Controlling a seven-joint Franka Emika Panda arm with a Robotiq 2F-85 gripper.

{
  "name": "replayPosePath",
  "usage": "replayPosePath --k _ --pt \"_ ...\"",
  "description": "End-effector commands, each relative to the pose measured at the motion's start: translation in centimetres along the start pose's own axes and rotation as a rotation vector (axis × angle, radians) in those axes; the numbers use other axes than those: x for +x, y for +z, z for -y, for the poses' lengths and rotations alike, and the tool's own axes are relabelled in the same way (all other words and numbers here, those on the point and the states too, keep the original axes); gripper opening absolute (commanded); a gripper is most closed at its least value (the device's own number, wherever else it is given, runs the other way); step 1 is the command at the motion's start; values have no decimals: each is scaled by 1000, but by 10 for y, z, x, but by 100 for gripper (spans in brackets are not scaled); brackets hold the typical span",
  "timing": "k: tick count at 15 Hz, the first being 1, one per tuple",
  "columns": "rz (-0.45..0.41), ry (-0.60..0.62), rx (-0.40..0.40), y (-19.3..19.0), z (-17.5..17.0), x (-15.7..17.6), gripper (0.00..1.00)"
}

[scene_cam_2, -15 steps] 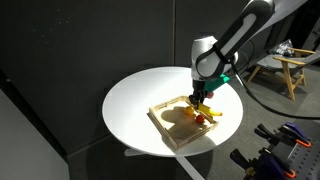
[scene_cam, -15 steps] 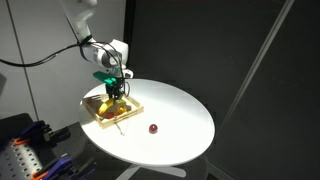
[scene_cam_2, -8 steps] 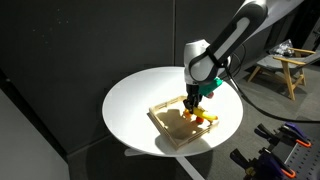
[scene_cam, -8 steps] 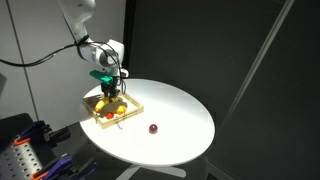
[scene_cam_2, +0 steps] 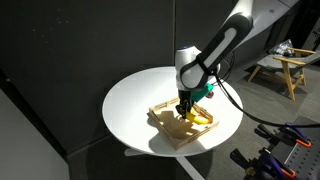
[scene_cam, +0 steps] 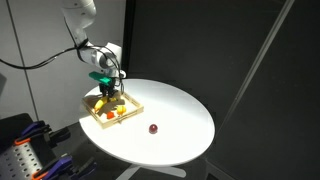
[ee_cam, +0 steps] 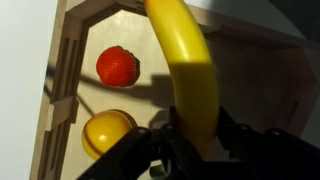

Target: Put the banana on the tray

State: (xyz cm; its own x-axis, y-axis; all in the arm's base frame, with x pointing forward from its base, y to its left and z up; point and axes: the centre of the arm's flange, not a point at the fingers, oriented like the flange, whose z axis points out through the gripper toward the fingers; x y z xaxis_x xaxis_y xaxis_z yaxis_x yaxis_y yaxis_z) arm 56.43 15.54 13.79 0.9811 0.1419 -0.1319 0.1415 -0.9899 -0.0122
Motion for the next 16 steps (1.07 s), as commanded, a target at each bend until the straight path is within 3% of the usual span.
replayPosePath --k 1,13,14,16 --pt "3 15 -13 2 9 22 16" --pt "-27 29 -20 9 11 45 16" --pt "-27 28 -22 9 11 46 63" --pt "-29 29 -23 9 10 46 73"
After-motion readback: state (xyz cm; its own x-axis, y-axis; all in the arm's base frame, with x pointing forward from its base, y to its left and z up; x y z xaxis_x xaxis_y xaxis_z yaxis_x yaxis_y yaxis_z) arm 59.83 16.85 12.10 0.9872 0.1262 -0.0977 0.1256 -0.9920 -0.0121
